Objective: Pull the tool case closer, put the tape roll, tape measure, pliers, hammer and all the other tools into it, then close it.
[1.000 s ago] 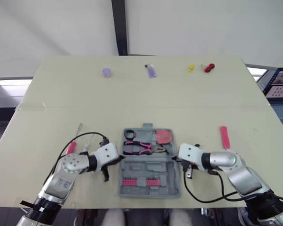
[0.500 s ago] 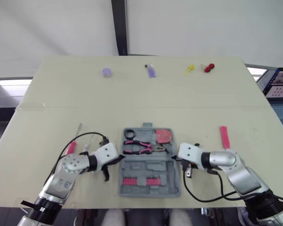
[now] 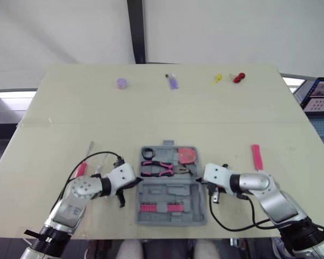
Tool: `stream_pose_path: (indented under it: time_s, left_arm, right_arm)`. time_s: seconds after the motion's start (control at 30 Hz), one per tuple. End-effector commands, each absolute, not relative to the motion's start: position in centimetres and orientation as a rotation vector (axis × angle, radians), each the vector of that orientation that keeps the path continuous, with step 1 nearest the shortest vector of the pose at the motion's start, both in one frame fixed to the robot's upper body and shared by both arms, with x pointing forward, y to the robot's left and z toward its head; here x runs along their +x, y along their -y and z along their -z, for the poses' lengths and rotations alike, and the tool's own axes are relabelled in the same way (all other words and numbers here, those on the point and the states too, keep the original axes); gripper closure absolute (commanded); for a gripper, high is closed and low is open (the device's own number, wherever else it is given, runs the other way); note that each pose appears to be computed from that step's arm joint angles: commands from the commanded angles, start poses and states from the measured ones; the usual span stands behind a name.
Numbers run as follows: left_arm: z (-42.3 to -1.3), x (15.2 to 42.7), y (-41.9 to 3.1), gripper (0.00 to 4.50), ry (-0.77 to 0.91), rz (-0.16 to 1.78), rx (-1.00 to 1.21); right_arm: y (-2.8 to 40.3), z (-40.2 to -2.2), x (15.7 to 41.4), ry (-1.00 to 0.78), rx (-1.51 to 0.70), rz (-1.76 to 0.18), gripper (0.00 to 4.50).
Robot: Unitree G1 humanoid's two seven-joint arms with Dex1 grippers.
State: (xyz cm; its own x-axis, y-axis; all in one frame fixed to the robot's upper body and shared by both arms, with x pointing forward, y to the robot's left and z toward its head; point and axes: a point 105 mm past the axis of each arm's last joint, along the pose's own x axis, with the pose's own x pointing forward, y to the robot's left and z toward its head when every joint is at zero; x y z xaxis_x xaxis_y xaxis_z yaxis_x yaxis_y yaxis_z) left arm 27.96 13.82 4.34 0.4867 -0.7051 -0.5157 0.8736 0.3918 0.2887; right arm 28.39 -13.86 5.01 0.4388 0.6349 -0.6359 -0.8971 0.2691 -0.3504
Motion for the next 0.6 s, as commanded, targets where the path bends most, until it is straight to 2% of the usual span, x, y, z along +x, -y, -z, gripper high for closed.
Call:
stream_pose_path:
  time_s: [0.03, 0.6]
  left_arm:
    - [-5.3, 28.0, -12.5, 4.5, -0.261, 1.063, 0.572]
    - [-4.3, 28.6, -14.2, 4.5, -0.288, 1.022, 0.59]
  right_arm:
    - [13.0, -5.3, 28.2, -0.369, -0.747, -1.091, 4.45]
    - [13.9, -5.0, 28.2, -0.402, -0.751, -1.085, 4.45]
